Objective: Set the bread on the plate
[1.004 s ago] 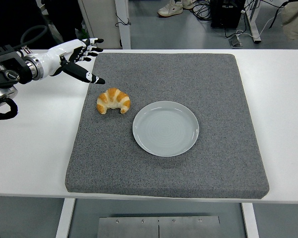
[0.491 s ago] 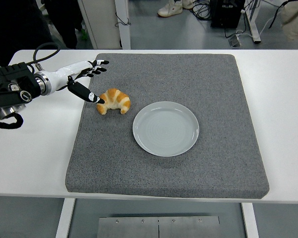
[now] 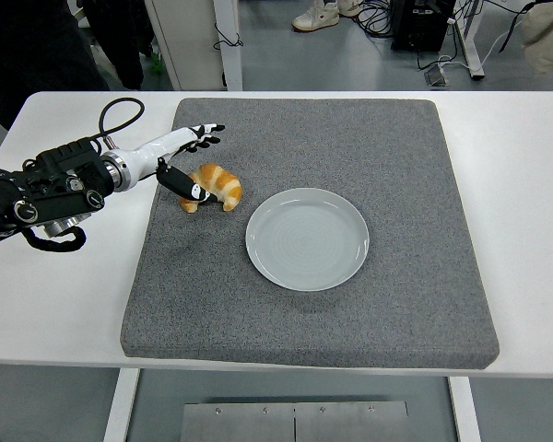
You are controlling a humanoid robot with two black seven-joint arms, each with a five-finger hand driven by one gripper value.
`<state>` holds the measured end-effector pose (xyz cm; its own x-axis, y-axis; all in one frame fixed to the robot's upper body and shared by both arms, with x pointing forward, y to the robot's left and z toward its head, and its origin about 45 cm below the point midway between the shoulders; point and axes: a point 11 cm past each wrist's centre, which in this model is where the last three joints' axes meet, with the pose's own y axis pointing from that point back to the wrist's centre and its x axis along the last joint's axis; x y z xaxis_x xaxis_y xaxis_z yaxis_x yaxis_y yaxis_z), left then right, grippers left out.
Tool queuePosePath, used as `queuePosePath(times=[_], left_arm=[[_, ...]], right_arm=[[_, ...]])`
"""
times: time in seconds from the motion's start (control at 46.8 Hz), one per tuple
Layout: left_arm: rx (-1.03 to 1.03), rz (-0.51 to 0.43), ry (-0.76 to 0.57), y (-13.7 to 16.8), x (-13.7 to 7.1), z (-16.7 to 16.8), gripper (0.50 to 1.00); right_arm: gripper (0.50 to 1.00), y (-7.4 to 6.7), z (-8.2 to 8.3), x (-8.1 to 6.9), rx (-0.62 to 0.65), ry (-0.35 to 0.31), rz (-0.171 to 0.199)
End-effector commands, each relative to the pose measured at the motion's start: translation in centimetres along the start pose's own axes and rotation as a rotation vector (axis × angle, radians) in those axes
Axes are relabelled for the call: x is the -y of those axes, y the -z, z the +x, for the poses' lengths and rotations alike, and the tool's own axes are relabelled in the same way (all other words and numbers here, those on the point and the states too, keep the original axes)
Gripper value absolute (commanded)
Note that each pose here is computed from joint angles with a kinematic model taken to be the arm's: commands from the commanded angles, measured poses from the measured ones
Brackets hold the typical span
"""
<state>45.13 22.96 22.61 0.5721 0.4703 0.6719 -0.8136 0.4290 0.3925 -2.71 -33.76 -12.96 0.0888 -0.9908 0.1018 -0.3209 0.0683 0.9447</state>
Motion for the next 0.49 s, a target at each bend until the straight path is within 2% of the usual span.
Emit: queuePosePath(times=[0.0, 0.192, 0.47], left_arm=[[-0.001, 0.007, 0.007, 0.4, 0.0, -0.4, 0.958], [0.035, 0.020, 0.010, 1.4, 0.4, -1.1, 0.957], [0.049, -0.035, -0.007, 0.9, 1.5, -1.4, 0.948]], right_arm=[[1.000, -0.1, 0.0, 0.0, 0.000, -0.001, -0.001], [1.000, -0.1, 0.0, 0.0, 0.000, -0.001, -0.001], [1.000, -0.1, 0.0, 0.0, -0.001, -0.002, -0.001]])
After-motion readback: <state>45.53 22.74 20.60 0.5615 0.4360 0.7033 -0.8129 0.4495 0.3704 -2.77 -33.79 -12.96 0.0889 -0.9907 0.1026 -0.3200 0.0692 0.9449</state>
